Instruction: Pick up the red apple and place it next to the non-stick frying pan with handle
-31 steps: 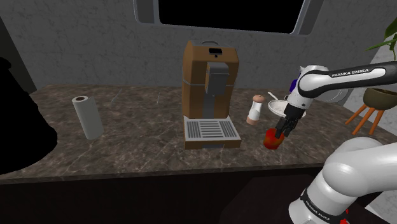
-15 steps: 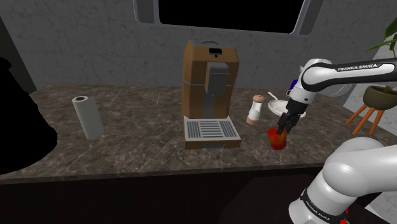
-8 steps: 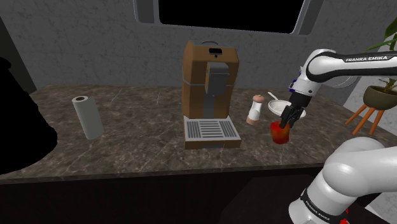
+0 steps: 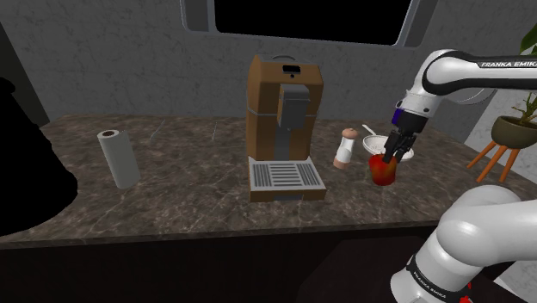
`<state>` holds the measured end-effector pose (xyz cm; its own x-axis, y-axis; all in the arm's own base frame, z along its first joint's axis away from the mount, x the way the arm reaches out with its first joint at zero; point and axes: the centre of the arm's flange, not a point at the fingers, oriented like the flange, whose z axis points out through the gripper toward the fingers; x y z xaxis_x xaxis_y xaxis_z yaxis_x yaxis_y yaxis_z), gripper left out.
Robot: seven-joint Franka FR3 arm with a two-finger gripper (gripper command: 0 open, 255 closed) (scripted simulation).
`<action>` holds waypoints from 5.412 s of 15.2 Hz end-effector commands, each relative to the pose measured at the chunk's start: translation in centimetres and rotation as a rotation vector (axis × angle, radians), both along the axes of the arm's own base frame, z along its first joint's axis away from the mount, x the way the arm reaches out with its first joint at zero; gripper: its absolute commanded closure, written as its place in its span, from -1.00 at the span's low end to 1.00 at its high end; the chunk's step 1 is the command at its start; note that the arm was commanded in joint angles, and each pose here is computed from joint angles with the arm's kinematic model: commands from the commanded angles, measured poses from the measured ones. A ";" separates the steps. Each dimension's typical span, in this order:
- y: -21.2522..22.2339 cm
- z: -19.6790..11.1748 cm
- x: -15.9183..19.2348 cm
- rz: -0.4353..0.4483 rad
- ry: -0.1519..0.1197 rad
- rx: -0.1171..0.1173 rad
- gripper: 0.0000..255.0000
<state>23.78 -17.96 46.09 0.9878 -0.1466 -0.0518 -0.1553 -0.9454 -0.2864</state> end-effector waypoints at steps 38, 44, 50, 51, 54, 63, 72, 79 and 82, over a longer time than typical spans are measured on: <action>-29.6 8.3 -6.9 0.000 0.000 0.000 1.00; -34.2 6.8 -8.0 0.000 0.000 0.000 1.00; -34.2 3.6 -8.0 0.000 0.000 0.000 1.00; -34.2 3.1 -8.0 0.000 0.000 0.000 1.00; -34.2 1.5 -8.0 0.000 0.000 0.000 1.00; -34.2 -3.3 -8.0 0.000 0.000 0.000 1.00; -34.2 -8.0 -8.0 0.000 0.000 0.000 1.00; -34.2 -9.3 -8.0 0.000 0.000 0.000 1.00; -34.2 -9.3 -8.0 0.000 0.000 0.000 1.00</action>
